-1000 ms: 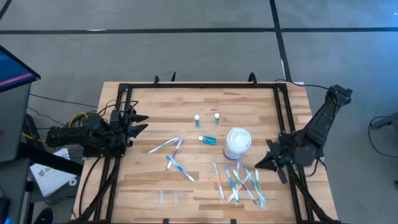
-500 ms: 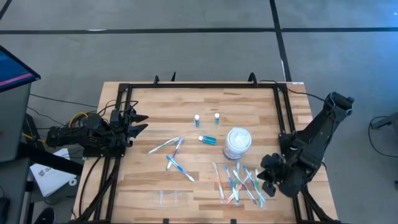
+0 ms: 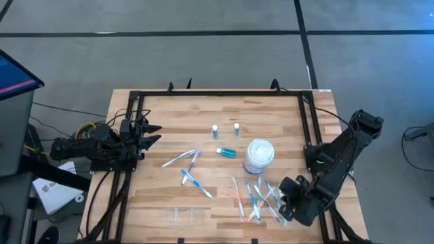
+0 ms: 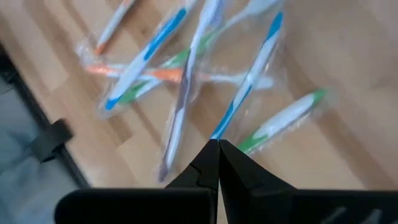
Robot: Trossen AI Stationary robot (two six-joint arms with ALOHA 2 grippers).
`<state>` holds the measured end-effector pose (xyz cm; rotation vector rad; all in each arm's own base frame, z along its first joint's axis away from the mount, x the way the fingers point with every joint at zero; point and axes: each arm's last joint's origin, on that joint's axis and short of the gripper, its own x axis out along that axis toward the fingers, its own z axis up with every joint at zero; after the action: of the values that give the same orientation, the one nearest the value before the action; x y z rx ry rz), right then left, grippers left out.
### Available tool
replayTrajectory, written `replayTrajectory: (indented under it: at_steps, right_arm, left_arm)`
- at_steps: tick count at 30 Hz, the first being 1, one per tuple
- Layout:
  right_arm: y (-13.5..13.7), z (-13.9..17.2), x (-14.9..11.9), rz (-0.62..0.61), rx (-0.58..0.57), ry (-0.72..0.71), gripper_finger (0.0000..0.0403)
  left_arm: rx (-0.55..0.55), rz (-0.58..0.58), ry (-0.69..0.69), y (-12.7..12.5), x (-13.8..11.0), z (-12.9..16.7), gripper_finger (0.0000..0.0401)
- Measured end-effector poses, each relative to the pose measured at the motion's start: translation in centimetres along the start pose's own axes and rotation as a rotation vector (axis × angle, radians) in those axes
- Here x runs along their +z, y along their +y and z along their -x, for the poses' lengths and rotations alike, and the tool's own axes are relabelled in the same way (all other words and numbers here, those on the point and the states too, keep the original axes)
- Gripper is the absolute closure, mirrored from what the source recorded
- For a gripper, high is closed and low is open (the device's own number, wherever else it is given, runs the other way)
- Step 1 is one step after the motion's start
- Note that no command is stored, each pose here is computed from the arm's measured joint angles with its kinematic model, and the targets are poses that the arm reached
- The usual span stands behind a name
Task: Pick & Place toothbrushing station
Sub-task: Put the right blue toothbrush into the transparent organizer
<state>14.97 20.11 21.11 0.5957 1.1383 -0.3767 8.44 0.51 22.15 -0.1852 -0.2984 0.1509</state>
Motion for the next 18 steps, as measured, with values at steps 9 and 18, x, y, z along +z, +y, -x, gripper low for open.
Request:
replayTrajectory:
  at_steps: [9, 18]
  right_arm:
    - [1.1, -0.9, -0.7, -0.007, 0.047, 0.063, 0.037]
    - [1.6, -2.8, -1.1, -0.021, 0.004, 0.152, 0.0291]
  left_arm:
    - [0.0, 0.0, -0.002, 0.0, 0.0, 0.0, 0.0225]
    - [0.0, 0.0, -0.001, 0.0, 0.0, 0.0, 0.0225]
